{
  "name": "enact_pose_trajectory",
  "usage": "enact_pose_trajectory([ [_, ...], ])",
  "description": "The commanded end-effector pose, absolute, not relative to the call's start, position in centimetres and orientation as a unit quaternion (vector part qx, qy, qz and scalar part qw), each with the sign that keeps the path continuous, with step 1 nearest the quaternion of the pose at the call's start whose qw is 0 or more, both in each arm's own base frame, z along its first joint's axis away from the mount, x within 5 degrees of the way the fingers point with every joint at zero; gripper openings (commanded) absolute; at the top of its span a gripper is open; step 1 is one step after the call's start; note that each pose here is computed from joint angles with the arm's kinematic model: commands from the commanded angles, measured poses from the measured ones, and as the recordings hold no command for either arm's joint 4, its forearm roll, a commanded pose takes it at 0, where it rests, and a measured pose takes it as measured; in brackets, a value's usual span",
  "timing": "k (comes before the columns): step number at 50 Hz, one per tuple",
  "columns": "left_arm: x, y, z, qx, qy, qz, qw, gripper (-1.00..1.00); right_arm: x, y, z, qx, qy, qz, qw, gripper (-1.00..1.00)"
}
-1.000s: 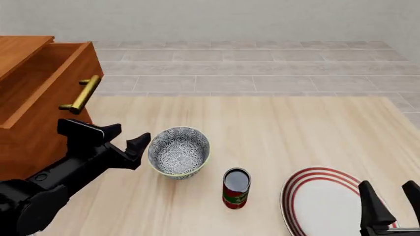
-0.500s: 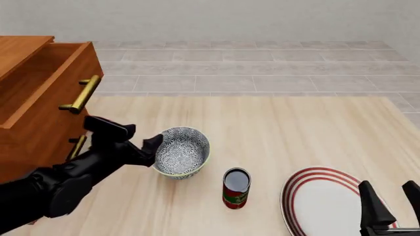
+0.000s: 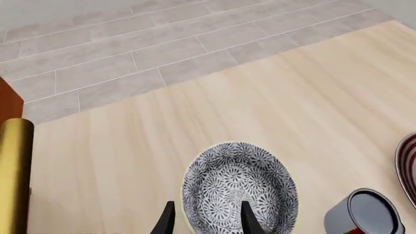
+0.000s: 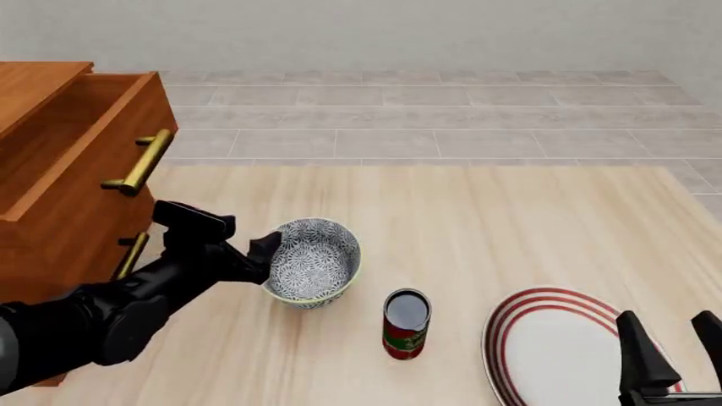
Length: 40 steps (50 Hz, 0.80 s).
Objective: Put the bowl on top of the cabinet.
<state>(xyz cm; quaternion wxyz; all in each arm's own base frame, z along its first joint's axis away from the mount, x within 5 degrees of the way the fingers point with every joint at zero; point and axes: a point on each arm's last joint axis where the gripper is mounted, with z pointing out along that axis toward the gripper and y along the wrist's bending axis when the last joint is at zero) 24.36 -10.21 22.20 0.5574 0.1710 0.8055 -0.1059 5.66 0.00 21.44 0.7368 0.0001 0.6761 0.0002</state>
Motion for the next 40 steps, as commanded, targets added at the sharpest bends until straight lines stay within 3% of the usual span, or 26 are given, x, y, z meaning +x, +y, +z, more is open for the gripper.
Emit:
enact_pose_trajectory([
  [1,25.0,-9.9,21.4,0.163,0.81,-0.1,0.554,1.0,5.7,0.0,21.4,0.0,0.676,0.0,0.737,1.0],
  [40,26.9,-9.9,19.0,0.164,0.819,-0.085,0.543,1.0,5.7,0.0,21.4,0.0,0.676,0.0,0.737,1.0],
])
